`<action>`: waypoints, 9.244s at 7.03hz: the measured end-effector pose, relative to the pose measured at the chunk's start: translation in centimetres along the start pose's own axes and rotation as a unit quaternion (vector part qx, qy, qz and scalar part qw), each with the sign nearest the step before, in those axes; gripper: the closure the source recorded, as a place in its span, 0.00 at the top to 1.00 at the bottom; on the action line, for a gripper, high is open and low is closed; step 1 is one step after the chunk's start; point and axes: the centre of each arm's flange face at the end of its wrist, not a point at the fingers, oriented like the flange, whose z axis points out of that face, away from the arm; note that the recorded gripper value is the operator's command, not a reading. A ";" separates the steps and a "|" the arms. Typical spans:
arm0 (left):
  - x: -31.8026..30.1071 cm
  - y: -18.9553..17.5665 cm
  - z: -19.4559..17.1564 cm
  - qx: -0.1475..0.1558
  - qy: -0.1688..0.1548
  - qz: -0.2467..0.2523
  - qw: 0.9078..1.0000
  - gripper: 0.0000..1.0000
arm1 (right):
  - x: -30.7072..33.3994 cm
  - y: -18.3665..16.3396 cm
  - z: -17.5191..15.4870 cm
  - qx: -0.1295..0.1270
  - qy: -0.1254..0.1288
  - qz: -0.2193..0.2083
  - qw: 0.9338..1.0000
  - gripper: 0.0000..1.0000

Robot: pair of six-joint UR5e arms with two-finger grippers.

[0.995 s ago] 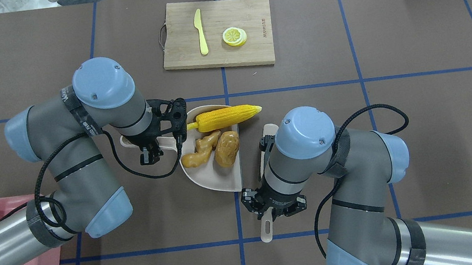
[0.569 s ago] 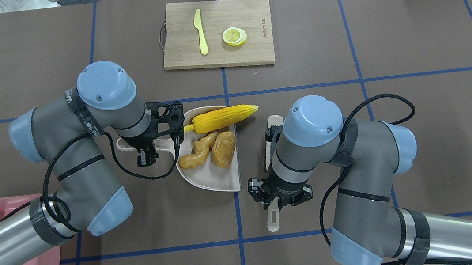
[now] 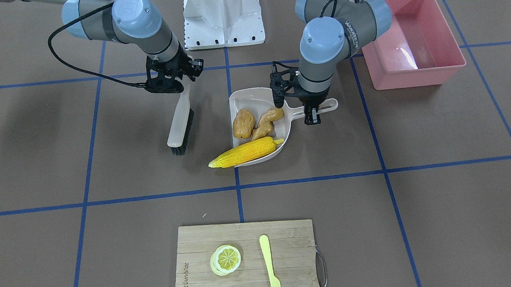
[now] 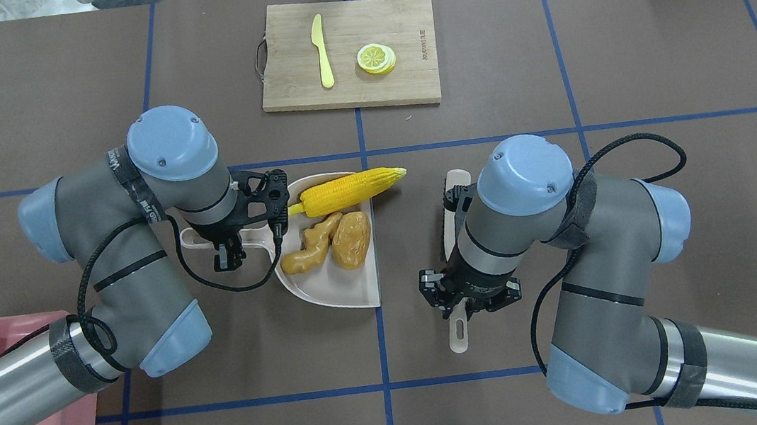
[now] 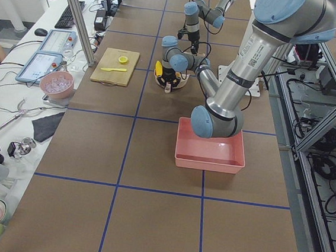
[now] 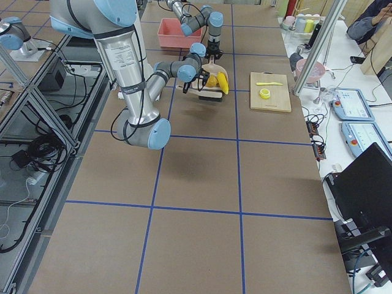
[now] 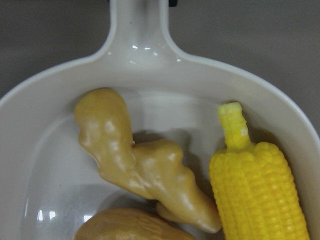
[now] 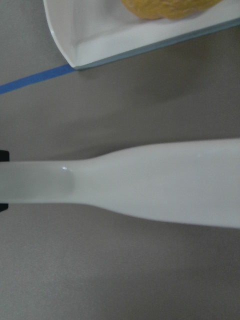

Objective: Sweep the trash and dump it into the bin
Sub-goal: 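Lift the brush away with the right gripper while left gripper raises the dustpan, then carry the loaded dustpan with the left gripper toward the pink bin, then set the brush on the table and withdraw the right gripper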

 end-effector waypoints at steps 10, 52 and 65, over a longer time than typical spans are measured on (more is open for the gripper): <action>-0.3 0.7 1.4 -0.010 0.008 -0.006 1.000 0.00 | 10.1 -7.6 -7.9 0.016 -0.017 -0.024 0.999 0.00; 10.4 45.2 -15.1 0.129 -0.028 -0.227 0.965 0.00 | 29.7 -15.8 -6.6 -0.023 0.097 -0.075 0.992 1.00; 18.9 47.4 -19.2 0.032 -0.003 -0.180 0.983 0.00 | 60.8 -21.3 -24.2 0.088 0.137 -0.107 0.981 1.00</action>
